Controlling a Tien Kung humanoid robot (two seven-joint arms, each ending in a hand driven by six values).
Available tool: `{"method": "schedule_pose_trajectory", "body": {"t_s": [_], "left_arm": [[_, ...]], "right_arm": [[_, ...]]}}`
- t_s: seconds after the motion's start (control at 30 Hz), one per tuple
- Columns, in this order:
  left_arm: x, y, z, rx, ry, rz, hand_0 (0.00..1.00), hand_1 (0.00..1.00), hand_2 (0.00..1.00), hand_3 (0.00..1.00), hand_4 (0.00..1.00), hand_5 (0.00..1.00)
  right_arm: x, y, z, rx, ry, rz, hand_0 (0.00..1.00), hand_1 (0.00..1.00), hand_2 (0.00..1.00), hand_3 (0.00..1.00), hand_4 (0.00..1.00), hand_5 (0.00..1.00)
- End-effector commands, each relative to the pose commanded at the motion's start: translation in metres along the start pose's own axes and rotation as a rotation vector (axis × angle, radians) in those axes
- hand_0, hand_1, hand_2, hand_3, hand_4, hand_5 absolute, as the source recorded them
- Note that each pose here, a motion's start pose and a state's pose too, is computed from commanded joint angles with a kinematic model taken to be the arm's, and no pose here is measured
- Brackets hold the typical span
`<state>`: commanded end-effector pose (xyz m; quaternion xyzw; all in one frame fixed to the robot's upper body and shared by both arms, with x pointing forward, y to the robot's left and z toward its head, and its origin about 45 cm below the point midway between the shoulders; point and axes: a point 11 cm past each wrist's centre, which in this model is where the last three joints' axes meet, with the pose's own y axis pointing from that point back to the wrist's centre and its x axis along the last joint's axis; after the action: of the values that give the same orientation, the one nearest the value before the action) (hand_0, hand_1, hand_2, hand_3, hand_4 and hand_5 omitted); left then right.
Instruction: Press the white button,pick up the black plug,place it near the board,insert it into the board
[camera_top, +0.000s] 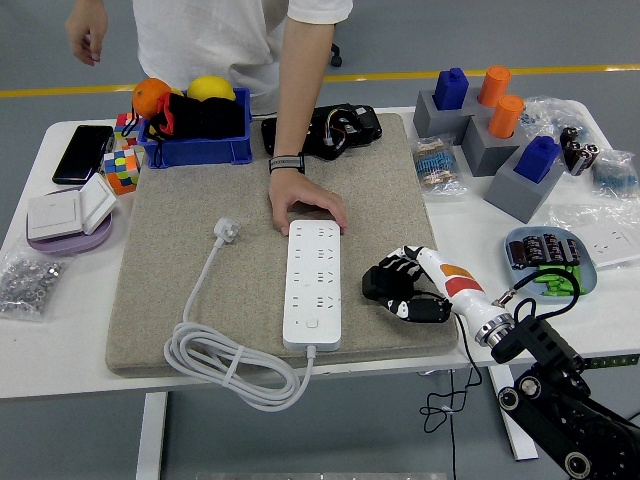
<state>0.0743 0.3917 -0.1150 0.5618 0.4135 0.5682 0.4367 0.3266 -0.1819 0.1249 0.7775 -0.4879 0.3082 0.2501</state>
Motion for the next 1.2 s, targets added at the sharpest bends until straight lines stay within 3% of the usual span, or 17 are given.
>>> {"method": "schedule_pose_trajectory", "body": {"t_s": [0.1, 0.13, 0.4, 0.57, 1.2], "left_arm": [[0.000, 0.000, 0.000, 0.000, 0.001, 0.000, 0.466, 0.496, 0.513, 0.579, 0.565, 0.285], [0.000, 0.000, 0.000, 0.000, 0.000, 0.000, 0.466, 0.496, 0.513, 0.579, 0.566, 0.286], [0.001, 0.000, 0.000, -0.001, 0.001, 0.002, 0.466, 0.497, 0.513, 0.579, 0.566, 0.288], [0.002, 0.000, 0.001, -0.002, 0.000, 0.003, 0.466, 0.497, 0.513, 0.579, 0.568, 0.287], [0.001, 0.000, 0.001, -0.001, 0.004, 0.002, 0.466, 0.496, 0.513, 0.579, 0.569, 0.289]], "right_arm": [[0.005, -0.001, -0.011, 0.041, -0.016, 0.022, 0.428, 0.429, 0.462, 0.586, 0.799, 0.002], [0.006, -0.002, -0.015, 0.055, -0.019, 0.028, 0.371, 0.333, 0.351, 0.546, 0.805, 0.002], [0.013, -0.006, -0.048, 0.153, -0.057, 0.045, 0.366, 0.302, 0.315, 0.527, 0.804, 0.002], [0.004, -0.009, -0.063, 0.191, -0.064, 0.008, 0.364, 0.295, 0.310, 0.524, 0.804, 0.002], [-0.031, -0.010, -0.059, 0.201, 0.015, -0.096, 0.366, 0.293, 0.301, 0.521, 0.777, 0.002]]}}
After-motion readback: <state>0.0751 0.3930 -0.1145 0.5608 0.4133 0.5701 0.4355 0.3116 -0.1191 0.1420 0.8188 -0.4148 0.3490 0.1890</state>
